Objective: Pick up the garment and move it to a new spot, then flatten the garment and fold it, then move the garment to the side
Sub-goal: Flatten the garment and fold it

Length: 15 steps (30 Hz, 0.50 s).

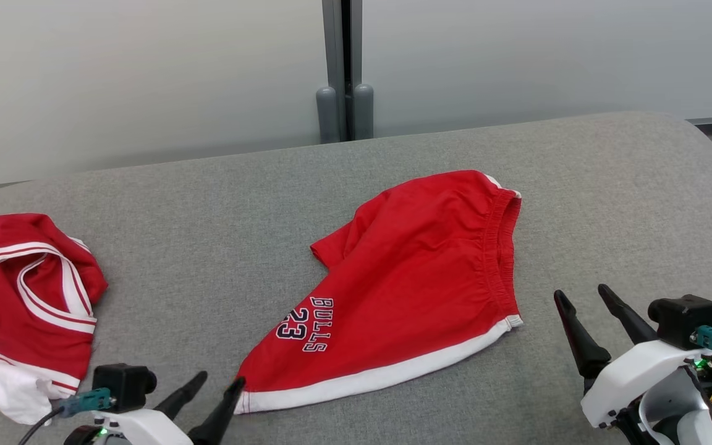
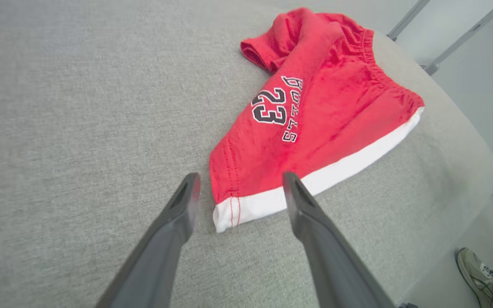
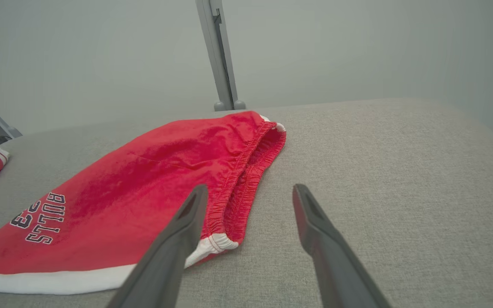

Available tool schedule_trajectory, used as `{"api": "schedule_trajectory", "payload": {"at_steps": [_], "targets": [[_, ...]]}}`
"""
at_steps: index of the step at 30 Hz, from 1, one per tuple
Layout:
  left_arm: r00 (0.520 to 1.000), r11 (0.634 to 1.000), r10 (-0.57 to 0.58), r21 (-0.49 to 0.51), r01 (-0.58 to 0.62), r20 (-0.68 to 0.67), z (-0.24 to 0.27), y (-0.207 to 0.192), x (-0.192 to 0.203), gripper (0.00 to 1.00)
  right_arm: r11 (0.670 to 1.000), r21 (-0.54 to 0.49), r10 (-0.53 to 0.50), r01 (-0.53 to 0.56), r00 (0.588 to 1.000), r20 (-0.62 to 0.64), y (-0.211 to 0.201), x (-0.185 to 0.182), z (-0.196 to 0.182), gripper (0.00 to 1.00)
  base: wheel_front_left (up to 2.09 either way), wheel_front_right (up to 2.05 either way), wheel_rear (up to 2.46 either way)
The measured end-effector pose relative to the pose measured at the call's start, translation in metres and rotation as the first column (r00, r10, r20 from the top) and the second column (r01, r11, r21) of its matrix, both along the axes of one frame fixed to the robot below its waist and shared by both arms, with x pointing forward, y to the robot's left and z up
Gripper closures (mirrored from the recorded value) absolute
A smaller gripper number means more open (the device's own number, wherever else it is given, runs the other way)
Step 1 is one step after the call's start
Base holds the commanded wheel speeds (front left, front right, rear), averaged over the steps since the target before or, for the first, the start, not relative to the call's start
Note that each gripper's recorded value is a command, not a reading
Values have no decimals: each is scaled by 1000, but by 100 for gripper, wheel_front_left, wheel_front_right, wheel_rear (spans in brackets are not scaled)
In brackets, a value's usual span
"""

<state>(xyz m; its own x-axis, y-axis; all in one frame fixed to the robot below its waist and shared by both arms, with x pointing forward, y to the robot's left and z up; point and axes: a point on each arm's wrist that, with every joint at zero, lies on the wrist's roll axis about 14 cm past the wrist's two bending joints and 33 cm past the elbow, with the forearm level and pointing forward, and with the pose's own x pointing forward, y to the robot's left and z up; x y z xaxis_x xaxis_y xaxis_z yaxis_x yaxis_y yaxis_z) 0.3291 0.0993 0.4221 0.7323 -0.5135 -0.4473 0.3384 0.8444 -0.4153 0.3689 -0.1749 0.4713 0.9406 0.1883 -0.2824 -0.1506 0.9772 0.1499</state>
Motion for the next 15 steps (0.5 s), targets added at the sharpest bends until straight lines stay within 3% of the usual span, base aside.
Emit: {"api": "schedule_trajectory", "payload": {"at_steps": [6,11,15], "targets": [[966,988,153,2,-157,208,38,32,19,0,1000,19,20,-22,995,103,11,5,26,0,0,0,0],[871,957,272,-17,-291,409,80,62,34,0,1000,14,4,-8,969,248,10,9,59,0,0,0,0],[814,932,320,-4,-364,485,94,78,37,0,1000,31,-4,-6,953,302,14,8,70,0,0,0,0]]}}
